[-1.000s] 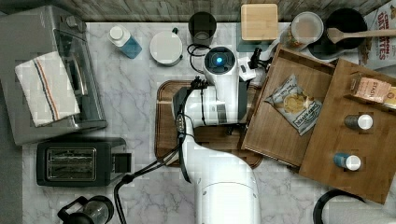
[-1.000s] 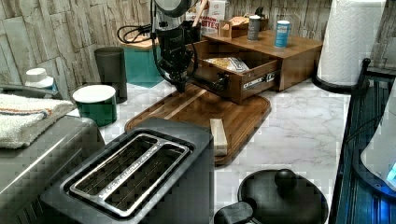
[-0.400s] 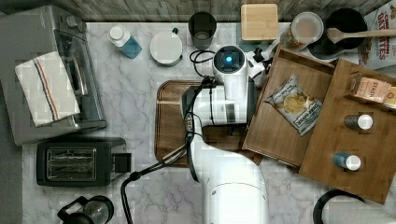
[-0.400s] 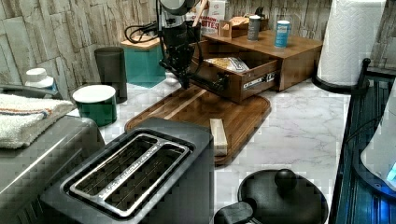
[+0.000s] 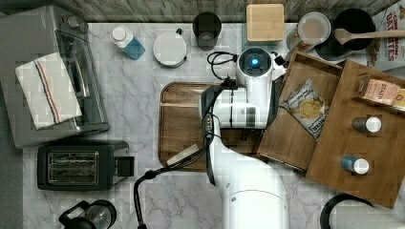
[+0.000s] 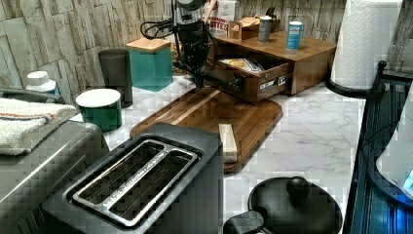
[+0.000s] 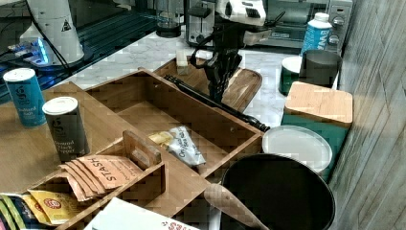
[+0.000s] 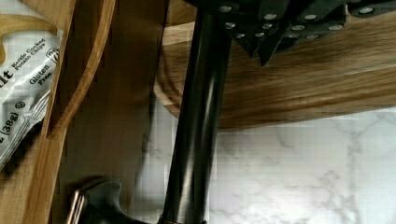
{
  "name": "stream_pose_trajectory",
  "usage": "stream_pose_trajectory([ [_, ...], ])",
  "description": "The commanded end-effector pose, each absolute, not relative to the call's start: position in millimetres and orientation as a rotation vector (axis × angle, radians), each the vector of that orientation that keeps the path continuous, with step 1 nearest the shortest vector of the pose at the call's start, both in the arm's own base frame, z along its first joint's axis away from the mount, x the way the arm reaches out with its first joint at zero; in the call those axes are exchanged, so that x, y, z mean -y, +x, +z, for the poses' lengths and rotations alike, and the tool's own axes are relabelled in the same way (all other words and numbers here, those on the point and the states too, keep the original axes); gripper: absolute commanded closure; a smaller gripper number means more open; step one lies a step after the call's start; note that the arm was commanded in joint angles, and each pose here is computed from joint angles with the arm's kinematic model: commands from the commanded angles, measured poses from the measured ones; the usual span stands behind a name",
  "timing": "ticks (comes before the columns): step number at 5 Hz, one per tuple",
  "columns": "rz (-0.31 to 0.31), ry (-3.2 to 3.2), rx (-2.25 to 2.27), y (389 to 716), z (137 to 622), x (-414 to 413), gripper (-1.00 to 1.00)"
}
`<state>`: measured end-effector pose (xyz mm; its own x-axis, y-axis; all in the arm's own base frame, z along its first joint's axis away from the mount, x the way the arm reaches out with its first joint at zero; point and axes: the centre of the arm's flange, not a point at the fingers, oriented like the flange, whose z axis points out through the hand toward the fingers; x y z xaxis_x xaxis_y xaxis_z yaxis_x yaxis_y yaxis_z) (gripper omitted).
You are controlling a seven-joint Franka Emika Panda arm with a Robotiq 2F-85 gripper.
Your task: Close the drawer.
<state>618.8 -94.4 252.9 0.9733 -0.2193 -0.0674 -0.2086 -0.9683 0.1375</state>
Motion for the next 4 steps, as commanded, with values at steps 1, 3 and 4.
stream_pose_trajectory([
  [1,0.087,2.888,0.486,579.5,341.5,336.6,1.0],
  [3,0.344,2.67,0.607,501.0,345.2,394.6,1.0],
  [4,0.133,2.692,0.686,504.9,360.5,418.1,1.0],
])
